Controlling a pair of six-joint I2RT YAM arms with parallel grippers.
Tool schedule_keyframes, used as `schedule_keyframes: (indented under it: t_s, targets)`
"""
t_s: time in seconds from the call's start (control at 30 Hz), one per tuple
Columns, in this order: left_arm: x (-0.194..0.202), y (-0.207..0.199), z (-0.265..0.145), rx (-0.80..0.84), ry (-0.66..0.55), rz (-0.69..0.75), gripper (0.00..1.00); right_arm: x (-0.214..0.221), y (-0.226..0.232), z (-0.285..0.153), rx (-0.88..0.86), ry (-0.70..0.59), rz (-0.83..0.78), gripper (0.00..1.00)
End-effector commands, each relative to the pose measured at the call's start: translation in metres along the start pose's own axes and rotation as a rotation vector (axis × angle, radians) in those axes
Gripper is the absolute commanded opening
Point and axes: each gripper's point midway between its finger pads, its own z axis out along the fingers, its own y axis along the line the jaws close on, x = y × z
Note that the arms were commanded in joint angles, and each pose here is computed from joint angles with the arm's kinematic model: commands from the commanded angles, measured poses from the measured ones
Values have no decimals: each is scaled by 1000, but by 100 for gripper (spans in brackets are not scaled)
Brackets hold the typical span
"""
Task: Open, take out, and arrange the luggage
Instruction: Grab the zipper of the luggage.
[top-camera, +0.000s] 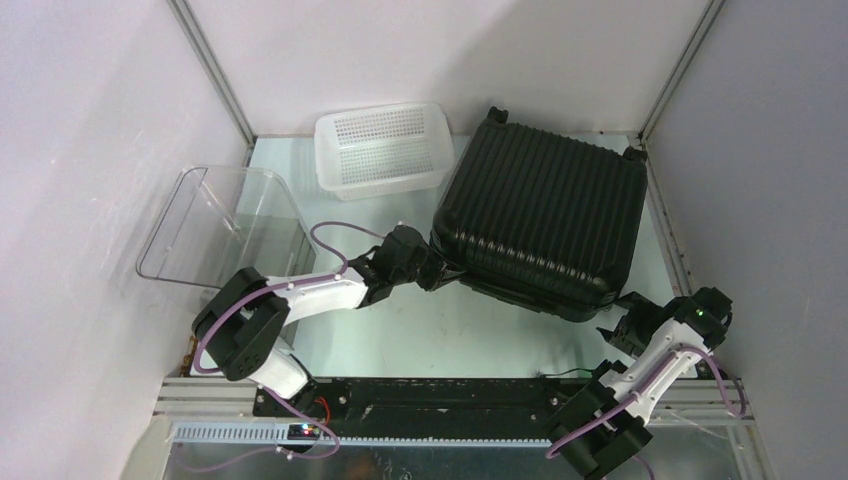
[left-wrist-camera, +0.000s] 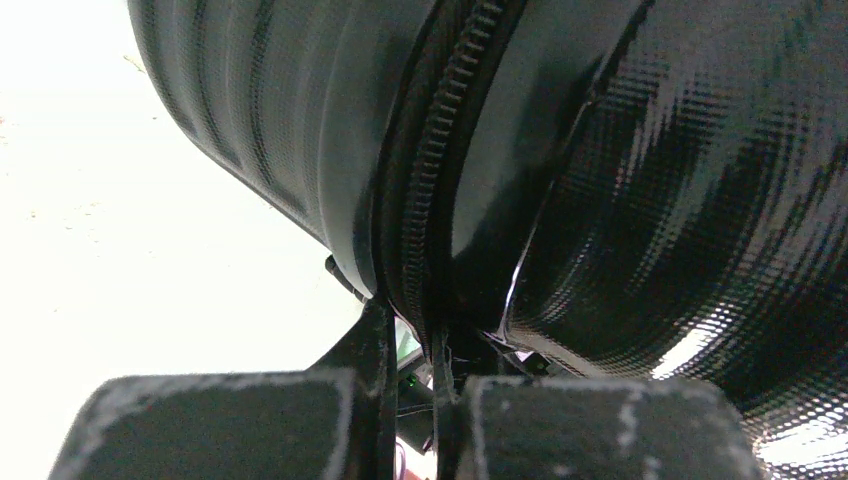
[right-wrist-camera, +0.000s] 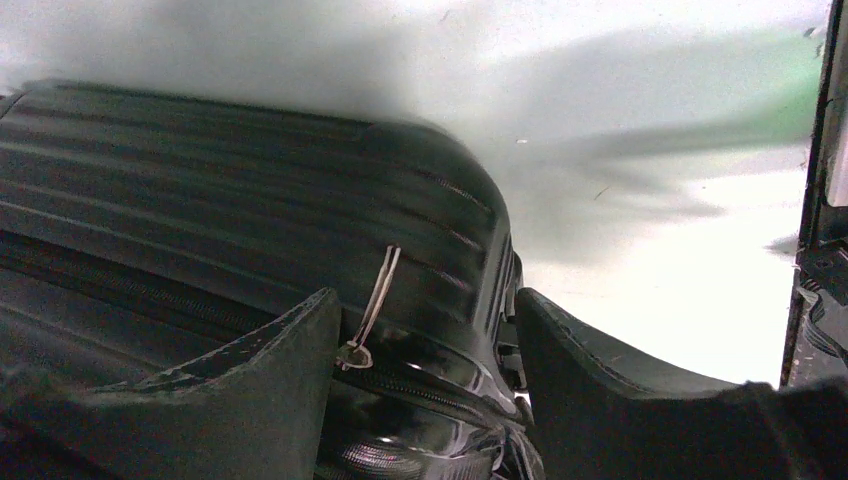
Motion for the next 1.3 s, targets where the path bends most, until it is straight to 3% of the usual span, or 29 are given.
schedule_keyframes:
  t_s: [0.0,0.07,0.23,0.3,0.4,0.47,1.27]
  targets:
    - [39,-34,-19,152,140,277,0,10,14,-14,-45,43,14,68]
    - [38,-35,-19,151,137,277,0,11,17,-14,-50,50,23,68]
    - [38,-31,-20,137,133,281,0,7,27,-15,-89,36,44,54]
    - [38,-29,-20,133,131,282,0,8,33,-15,-110,42,46,41]
    - [37,-28,-20,129,130,279,0,7,40,-15,-133,48,40,9]
    - [37,-30,-20,129,130,283,0,6,40,-15,-137,38,38,0]
    - [37,-21,-26,118,128,287,0,-16,64,-22,-266,-142,-121,0]
